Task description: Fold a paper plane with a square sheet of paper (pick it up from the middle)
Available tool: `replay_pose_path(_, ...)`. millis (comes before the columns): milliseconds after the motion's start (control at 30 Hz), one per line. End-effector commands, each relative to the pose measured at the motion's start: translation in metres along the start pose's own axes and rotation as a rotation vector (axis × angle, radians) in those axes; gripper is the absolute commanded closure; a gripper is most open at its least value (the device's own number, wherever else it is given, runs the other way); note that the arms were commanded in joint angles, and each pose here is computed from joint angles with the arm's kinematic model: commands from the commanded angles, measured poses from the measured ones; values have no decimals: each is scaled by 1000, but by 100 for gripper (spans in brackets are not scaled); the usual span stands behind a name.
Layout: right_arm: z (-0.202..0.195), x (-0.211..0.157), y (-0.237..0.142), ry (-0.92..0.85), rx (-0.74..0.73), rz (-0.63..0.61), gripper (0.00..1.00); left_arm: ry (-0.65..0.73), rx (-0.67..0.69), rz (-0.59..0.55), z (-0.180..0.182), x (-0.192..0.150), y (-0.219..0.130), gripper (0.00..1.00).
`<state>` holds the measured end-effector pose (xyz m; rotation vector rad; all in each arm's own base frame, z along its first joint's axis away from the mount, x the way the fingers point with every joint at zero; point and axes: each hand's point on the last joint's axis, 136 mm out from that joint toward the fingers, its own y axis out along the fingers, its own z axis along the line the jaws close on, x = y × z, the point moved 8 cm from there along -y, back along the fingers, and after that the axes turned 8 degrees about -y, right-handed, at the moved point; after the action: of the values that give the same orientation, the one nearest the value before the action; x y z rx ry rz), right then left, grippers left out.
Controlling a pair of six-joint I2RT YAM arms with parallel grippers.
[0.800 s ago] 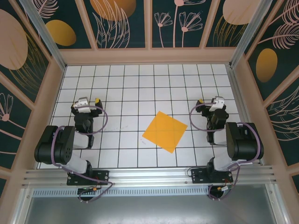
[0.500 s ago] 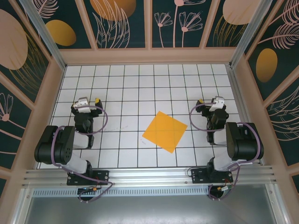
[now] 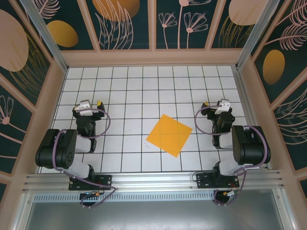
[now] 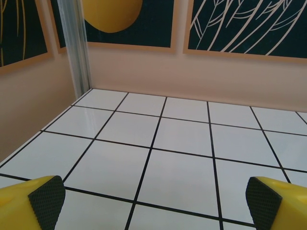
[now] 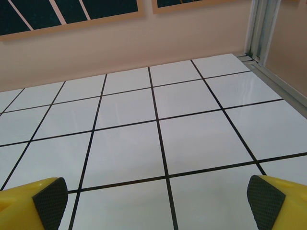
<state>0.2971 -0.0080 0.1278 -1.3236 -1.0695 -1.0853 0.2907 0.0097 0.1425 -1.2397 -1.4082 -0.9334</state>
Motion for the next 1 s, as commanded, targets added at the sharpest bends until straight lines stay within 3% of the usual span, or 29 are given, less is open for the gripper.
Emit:
replay_pose_path(0, 5, 19, 9, -40, 15, 15, 1, -22, 20, -70, 5, 7, -8, 1)
replay_pose_path(100, 16, 41, 17, -72, 5, 61, 1, -38, 41, -93, 8, 11, -15, 1)
replay_pose_path(233, 35, 70, 19, 16, 11, 106, 1, -44, 66, -97, 7, 25, -15, 1)
replay_pose_path(367, 60, 88, 29, 101, 7, 287, 1, -89, 102, -96, 4, 50, -13, 1)
replay_pose_path(500, 97, 83, 31, 125, 118, 488, 1, -190, 76, -62, -7, 83, -9, 1)
replay_pose_path(700, 150, 70, 2, 122, 248, 655, 1, -377, 91, 74, -19, 117, -5, 1)
replay_pose_path(967, 204, 33, -34, 95, 355, 823, 2, -369, -60, 120, -35, 126, -7, 1)
